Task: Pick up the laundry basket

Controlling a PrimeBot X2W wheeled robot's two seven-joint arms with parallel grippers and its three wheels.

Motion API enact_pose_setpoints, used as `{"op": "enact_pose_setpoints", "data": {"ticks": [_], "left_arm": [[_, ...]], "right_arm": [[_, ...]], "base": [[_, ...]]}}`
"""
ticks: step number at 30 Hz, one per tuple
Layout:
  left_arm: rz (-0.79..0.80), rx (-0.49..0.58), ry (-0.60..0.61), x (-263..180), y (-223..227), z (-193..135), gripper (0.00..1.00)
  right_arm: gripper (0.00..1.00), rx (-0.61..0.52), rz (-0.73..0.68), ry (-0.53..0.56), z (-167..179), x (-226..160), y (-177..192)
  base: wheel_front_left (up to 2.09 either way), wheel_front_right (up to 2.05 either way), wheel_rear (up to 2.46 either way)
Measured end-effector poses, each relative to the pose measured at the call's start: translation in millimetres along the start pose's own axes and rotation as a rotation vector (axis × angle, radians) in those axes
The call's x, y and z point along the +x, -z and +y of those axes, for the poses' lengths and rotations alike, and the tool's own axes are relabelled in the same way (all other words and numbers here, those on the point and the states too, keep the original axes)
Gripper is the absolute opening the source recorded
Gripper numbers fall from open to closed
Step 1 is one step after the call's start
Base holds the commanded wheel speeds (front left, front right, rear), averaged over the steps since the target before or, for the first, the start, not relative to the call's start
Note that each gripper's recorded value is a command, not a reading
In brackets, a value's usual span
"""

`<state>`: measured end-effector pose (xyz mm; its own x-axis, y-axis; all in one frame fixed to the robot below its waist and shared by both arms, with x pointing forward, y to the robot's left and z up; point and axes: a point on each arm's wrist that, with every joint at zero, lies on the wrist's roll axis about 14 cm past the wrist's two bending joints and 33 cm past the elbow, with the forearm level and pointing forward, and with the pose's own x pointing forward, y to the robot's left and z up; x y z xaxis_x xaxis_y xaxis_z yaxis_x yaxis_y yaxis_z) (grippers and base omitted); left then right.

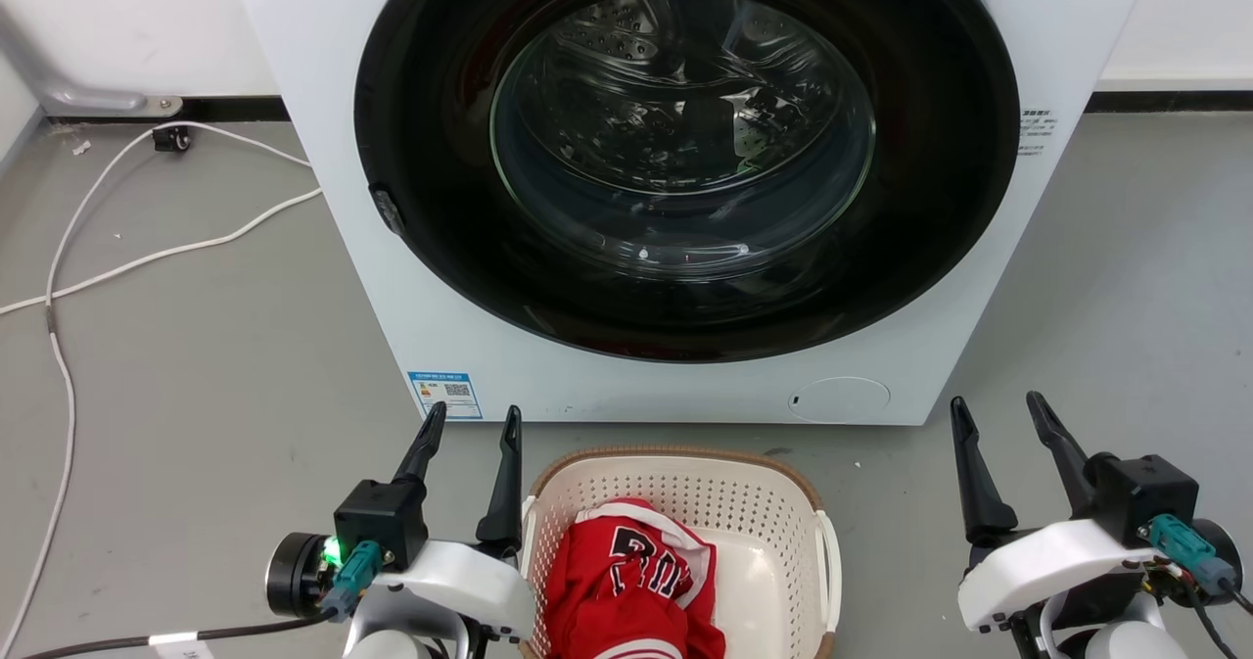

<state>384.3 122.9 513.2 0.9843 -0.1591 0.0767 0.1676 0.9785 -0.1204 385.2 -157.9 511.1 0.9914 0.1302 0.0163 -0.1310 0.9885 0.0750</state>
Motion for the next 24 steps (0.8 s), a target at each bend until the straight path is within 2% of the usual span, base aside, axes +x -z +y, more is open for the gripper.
{"op": "enact_pose_setpoints", "data": {"ticks": [11, 24], "left_arm": [[0.0, 0.033, 0.015, -1.0, 3.5, -3.5, 1.0], [0.001, 0.053, 0.017, -1.1, 5.9, -4.3, 1.0]], "right_arm": [[1.0, -0.052, 0.002, -0.01, 2.2, -0.4, 1.3], [1.0, -0.06, -0.003, -0.004, -0.2, -0.8, 2.7]], "base": [[0.0, 0.0, 0.0], [0.0, 0.0, 0.0]]}}
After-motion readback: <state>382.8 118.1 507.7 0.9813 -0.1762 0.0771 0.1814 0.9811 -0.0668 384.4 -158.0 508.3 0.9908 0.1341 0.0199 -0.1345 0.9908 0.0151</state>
